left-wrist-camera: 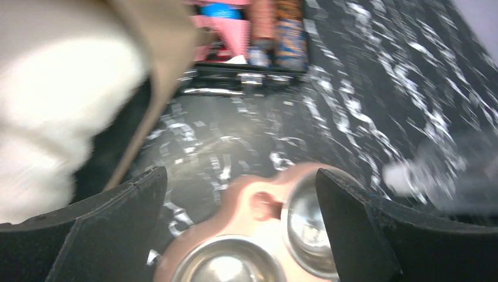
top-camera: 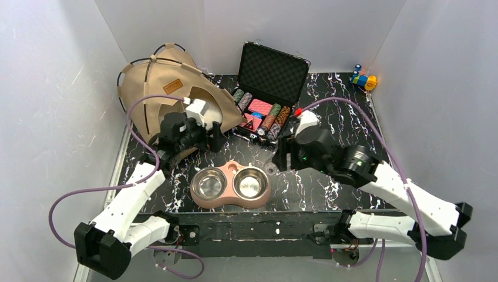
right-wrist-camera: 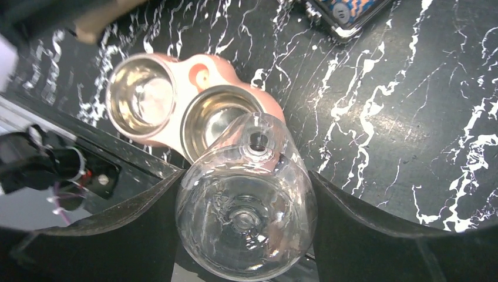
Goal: Set up the pet tent
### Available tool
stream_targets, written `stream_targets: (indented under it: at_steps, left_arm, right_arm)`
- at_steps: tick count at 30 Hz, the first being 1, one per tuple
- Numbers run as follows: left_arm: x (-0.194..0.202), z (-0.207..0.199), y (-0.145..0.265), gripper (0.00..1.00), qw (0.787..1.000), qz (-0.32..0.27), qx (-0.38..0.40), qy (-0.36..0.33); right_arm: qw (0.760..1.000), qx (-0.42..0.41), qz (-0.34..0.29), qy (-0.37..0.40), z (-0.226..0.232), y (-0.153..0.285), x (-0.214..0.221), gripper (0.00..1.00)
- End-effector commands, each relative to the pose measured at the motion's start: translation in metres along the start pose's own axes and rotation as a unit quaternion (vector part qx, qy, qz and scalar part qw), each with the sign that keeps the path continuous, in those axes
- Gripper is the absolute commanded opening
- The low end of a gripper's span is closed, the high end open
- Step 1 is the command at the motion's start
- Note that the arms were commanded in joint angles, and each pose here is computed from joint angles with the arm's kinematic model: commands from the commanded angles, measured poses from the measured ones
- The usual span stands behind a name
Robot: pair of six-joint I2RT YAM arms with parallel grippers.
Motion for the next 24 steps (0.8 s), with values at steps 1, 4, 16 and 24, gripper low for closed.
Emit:
stream_targets:
  at_steps: [1,4,16,24]
  left_arm:
    - [-0.018,0.070,0.016,0.98,0.981,-0.037,-0.168,0.086]
    - [-0.018,0.085,0.018,0.98,0.974,-0.039,-0.200,0.096]
    - [-0.021,0.099,0.032,0.98,0.963,-0.058,-0.249,0.084]
    - [-0.020,0.100,0.033,0.98,0.963,-0.058,-0.251,0.084]
  right_arm:
    - [0.999,0.028,-0.029,0.037,0.022,-0.012,-0.011,0.43]
    - [0.997,0.025,-0.023,0.063,0.047,-0.023,-0.006,0.43]
    - [0.993,-0.007,-0.069,0.096,0.103,-0.052,-0.029,0.44]
    - [0.989,-0.014,-0.048,0.139,0.122,-0.079,-0.048,0.46]
Point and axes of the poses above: each gripper's point midway between its finger pads, its own y axis back along the fingers, its own z axis along the line the jaws close on, x = y × z, the point moved 1 cm from there along y, back along the fingers, and after that the axes turned 11 degrees about y, right-handed, at the moved point
